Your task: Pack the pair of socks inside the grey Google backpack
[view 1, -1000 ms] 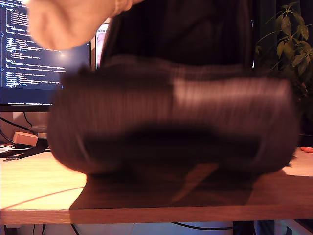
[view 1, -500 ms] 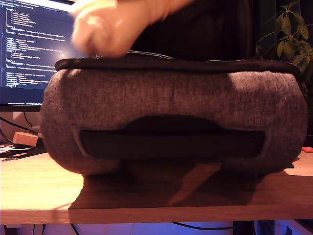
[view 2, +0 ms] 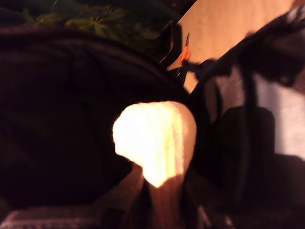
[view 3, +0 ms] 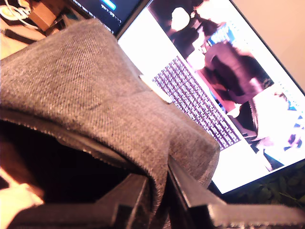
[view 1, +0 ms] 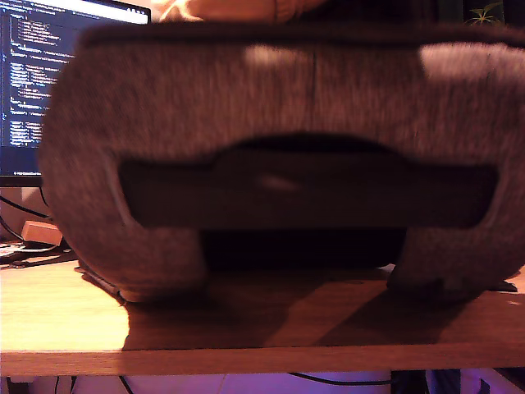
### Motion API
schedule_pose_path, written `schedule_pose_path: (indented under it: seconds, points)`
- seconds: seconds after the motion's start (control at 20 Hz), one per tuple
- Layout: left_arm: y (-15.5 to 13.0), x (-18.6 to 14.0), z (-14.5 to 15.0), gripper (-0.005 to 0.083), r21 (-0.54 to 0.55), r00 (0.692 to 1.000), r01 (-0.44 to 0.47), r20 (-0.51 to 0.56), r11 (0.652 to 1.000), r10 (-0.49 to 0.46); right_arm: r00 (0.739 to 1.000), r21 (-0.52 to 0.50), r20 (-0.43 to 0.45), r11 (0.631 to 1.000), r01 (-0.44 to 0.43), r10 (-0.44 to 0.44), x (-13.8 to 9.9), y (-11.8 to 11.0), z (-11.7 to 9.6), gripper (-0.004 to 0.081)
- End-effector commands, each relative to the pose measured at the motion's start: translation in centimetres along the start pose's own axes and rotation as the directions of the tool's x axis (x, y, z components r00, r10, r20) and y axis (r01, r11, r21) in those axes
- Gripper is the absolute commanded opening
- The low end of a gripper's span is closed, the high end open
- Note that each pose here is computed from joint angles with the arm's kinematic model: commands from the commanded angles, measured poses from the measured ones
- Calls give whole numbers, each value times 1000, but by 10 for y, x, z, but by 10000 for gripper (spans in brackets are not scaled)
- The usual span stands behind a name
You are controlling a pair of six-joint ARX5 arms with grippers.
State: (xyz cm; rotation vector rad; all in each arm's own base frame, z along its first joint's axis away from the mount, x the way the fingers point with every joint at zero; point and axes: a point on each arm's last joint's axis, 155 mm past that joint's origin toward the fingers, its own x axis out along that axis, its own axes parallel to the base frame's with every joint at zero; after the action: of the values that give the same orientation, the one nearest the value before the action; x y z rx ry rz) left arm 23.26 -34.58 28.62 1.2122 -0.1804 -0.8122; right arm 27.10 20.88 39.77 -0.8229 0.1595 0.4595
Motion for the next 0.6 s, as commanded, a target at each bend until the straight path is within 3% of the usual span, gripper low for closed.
schedule_pose_path:
  seconds: [0.0,0.05,0.1,0.45,0.55]
  points:
    - [7,6,5,-23,26,999,-36,9,999,36,993,79,103,996,51,-59,-22,-30,27,-13]
    - [12,7,7,-23,15,998,-58,16,998,57,993,81,105,995,52,-61,-23,-31,28,-13]
    - [14,8,6,-23,74,998,-68,16,995,67,993,81,104,995,53,-61,-23,-32,28,-13]
    - [27,23,-13,-23,65,994,-108,-29,992,110,992,75,112,996,42,-50,-24,-29,32,-13]
    - [22,28,-14,50,68,995,-94,-30,993,96,993,73,109,996,41,-49,-24,-29,31,-13]
